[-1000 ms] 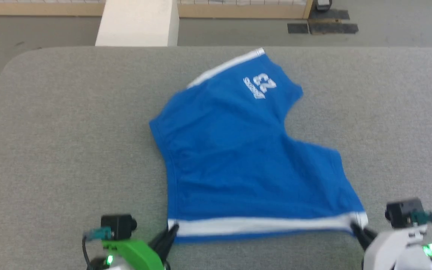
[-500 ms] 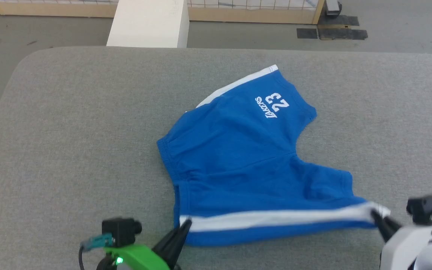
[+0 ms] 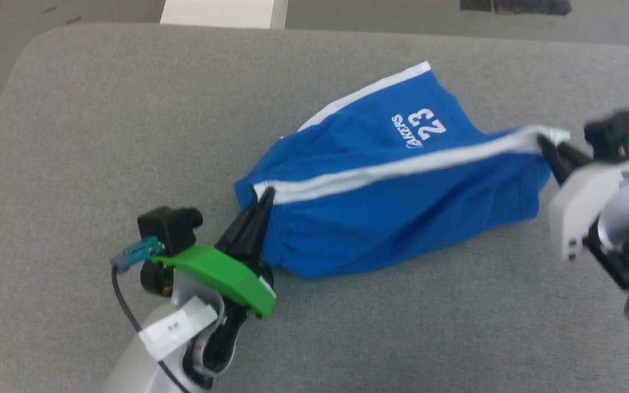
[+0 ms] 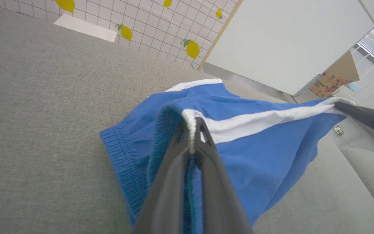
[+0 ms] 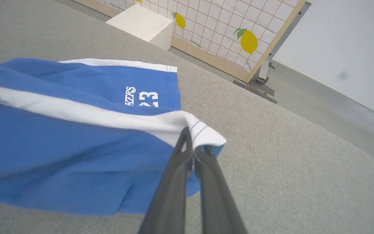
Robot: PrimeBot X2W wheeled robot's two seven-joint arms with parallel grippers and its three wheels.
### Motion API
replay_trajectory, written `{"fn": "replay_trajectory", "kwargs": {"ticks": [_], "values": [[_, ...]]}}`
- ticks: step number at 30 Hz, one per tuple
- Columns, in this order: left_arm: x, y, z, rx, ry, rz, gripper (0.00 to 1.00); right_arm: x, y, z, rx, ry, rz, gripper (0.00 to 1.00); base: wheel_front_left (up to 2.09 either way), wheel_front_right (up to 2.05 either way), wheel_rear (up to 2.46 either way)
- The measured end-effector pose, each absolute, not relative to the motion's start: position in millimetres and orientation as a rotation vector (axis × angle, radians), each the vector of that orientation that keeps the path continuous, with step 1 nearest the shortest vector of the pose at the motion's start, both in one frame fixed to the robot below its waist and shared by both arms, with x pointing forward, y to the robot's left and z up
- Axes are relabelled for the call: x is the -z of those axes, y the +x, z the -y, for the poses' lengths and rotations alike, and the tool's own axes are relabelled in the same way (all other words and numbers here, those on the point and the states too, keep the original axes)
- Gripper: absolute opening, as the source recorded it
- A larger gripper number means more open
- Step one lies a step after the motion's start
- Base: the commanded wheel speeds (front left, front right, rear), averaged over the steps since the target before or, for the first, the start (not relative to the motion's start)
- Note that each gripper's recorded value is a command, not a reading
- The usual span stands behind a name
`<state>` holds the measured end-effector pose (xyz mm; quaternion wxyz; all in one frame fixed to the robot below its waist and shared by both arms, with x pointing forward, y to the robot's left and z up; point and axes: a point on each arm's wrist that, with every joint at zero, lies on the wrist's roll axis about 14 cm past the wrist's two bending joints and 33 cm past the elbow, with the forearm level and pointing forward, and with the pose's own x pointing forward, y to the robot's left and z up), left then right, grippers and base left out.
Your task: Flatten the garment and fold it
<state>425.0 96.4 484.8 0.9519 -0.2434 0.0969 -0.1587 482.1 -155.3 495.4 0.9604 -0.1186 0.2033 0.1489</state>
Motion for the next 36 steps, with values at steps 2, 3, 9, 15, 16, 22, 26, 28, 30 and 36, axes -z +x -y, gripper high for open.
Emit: {"fn": "replay_trajectory", "kwargs": {"ticks": [2,3,9,15,16,22,26,28,30,36], "values": [[-483,436,-100,0.298,-0.502,-0.185,0.0,-498,501,148,-0.321,-0.261,-0.396,0.0,0.0,0.0,0.0],[-480,442,-102,0.286,-0.505,-0.181,0.0,-499,511,144,-0.334,-0.281,-0.387,0.0,0.0,0.0,0.0],[-458,468,-118,0.208,-0.493,-0.191,0.0,-487,562,117,-0.403,-0.349,-0.385,0.0,0.0,0.0,0.0],[-427,482,-137,0.115,-0.486,-0.224,0.0,-446,605,89,-0.47,-0.375,-0.476,0.0,0.0,0.0,0.0],[-424,482,-140,0.101,-0.484,-0.229,0.0,-443,610,85,-0.478,-0.378,-0.486,0.0,0.0,0.0,0.0],[-410,481,-147,0.062,-0.481,-0.256,0.0,-420,629,67,-0.514,-0.371,-0.567,0.0,0.0,0.0,0.0],[-403,477,-147,0.059,-0.478,-0.281,0.0,-393,629,61,-0.528,-0.371,-0.685,0.0,0.0,0.0,0.0],[-401,476,-147,0.058,-0.476,-0.289,0.0,-379,625,60,-0.534,-0.377,-0.752,0.0,0.0,0.0,0.0],[-399,475,-148,0.056,-0.472,-0.296,0.0,-369,622,58,-0.542,-0.376,-0.803,0.0,0.0,0.0,0.0],[-396,471,-150,0.053,-0.469,-0.315,0.0,-366,626,55,-0.553,-0.375,-0.85,0.0,0.0,0.0,0.0]]}}
